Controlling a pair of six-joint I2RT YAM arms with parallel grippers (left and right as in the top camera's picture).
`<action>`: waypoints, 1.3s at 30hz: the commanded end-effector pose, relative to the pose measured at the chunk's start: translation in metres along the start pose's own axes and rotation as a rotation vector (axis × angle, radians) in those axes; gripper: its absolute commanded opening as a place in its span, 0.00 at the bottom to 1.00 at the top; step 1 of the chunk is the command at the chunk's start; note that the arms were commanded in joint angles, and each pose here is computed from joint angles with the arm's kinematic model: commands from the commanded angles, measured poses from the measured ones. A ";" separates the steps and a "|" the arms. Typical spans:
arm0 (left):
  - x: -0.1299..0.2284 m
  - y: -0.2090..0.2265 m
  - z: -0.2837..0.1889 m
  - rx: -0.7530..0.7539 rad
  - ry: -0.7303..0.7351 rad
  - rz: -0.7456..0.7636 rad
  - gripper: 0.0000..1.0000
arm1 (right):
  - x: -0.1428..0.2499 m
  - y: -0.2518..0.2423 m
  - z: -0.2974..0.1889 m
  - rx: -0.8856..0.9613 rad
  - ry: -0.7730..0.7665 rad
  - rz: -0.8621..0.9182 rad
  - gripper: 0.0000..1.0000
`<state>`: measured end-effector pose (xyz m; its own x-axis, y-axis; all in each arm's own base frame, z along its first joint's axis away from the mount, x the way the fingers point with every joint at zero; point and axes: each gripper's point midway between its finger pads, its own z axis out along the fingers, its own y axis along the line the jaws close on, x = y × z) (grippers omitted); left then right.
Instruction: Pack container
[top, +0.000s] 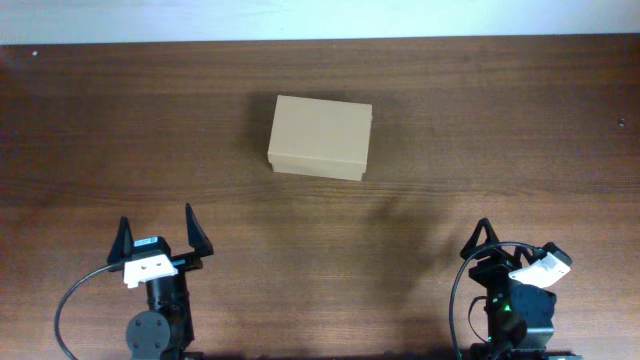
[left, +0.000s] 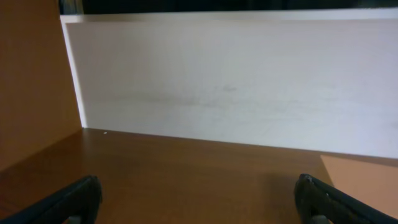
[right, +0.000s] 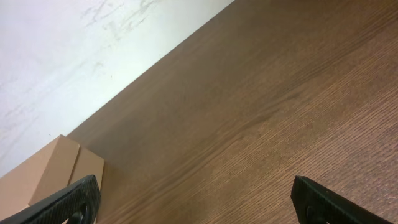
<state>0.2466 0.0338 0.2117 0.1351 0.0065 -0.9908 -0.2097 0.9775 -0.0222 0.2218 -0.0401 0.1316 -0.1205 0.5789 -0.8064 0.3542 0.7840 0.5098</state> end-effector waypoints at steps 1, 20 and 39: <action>0.001 0.005 0.000 -0.014 -0.004 0.007 1.00 | 0.000 -0.003 0.001 0.009 -0.010 0.002 0.99; 0.071 0.008 -0.010 -0.019 0.287 0.073 1.00 | 0.000 -0.003 0.001 0.009 -0.010 0.002 1.00; 0.071 0.008 -0.010 -0.018 0.287 0.073 1.00 | 0.000 -0.003 0.001 0.009 -0.010 0.002 0.99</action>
<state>0.2454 0.0406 0.1411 -0.1540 0.0103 -0.9880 -0.2311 0.9718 0.0461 0.2218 -0.0401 0.1316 -0.1205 0.5789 -0.8064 0.3542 0.7840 0.5098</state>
